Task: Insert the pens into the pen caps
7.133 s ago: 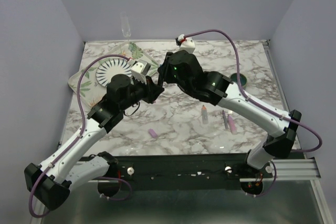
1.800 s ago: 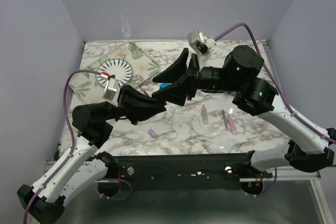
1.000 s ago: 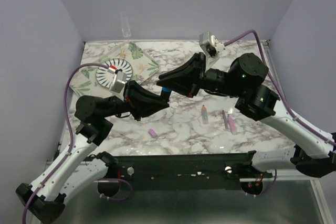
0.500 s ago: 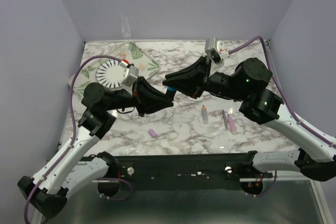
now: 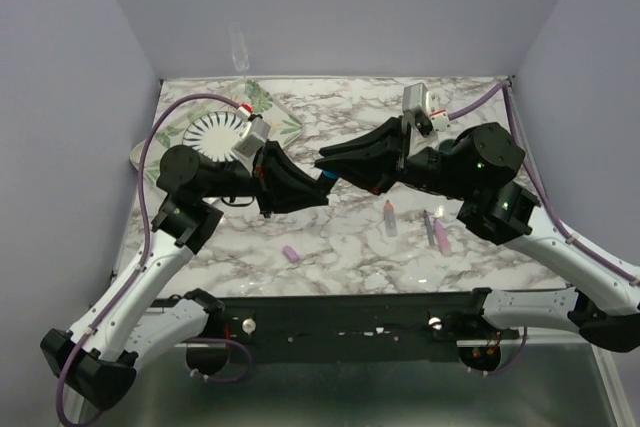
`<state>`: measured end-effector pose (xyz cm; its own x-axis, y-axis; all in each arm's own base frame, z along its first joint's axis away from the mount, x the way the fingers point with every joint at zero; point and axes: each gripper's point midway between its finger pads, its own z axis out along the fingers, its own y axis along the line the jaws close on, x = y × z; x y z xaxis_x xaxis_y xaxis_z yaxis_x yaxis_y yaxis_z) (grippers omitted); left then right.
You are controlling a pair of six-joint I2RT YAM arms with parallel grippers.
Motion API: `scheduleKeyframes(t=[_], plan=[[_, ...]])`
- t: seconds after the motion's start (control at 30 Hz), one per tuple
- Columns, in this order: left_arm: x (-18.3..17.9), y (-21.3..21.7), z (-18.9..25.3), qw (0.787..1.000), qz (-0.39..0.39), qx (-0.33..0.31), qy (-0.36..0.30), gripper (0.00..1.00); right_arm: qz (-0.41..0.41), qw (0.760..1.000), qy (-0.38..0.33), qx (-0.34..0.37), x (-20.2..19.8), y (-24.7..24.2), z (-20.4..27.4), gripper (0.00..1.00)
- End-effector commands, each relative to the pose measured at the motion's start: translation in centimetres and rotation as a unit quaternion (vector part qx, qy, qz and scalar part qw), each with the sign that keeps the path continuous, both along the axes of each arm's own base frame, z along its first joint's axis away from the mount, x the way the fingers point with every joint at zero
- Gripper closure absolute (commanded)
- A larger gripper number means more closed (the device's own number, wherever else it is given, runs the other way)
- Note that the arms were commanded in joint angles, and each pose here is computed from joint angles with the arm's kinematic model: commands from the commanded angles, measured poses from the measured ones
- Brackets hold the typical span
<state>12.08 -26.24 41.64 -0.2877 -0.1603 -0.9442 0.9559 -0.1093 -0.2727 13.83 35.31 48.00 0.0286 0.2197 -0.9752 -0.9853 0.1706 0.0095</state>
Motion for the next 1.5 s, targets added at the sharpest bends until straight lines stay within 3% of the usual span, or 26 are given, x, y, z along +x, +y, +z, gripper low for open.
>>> scheduleKeyframes(t=[0.0, 0.23, 0.43, 0.97, 1.23, 1.47], plan=[[1.1, 1.9, 9.4, 0.986, 0.081, -0.129, -0.066, 1.0, 0.132, 0.95, 0.155, -0.237, -4.7, 1.6, -17.2, 0.99], [0.6, 2.3, 10.4, 0.983, 0.083, -0.143, -0.079, 1.0, 0.149, 0.944, 0.193, -0.224, -5.1, 2.5, -18.2, 0.99], [1.6, 2.2, 9.8, 0.984, 0.102, -0.114, -0.094, 1.0, 0.172, 0.929, 0.232, -0.232, -5.9, 3.1, -20.1, 0.99], [1.6, 2.0, 11.5, 0.983, 0.087, -0.122, -0.105, 1.0, 0.17, 0.898, 0.273, -0.302, -8.6, 3.1, -26.8, 0.99], [1.3, 2.3, 11.7, 0.982, 0.098, -0.115, -0.111, 1.0, 0.095, 0.893, 0.279, -0.339, -7.6, 0.8, -29.3, 0.99], [1.6, 2.4, 11.9, 0.982, 0.112, -0.104, -0.112, 1.0, 0.06, 0.872, 0.301, -0.382, -7.4, -0.8, -31.1, 0.99]])
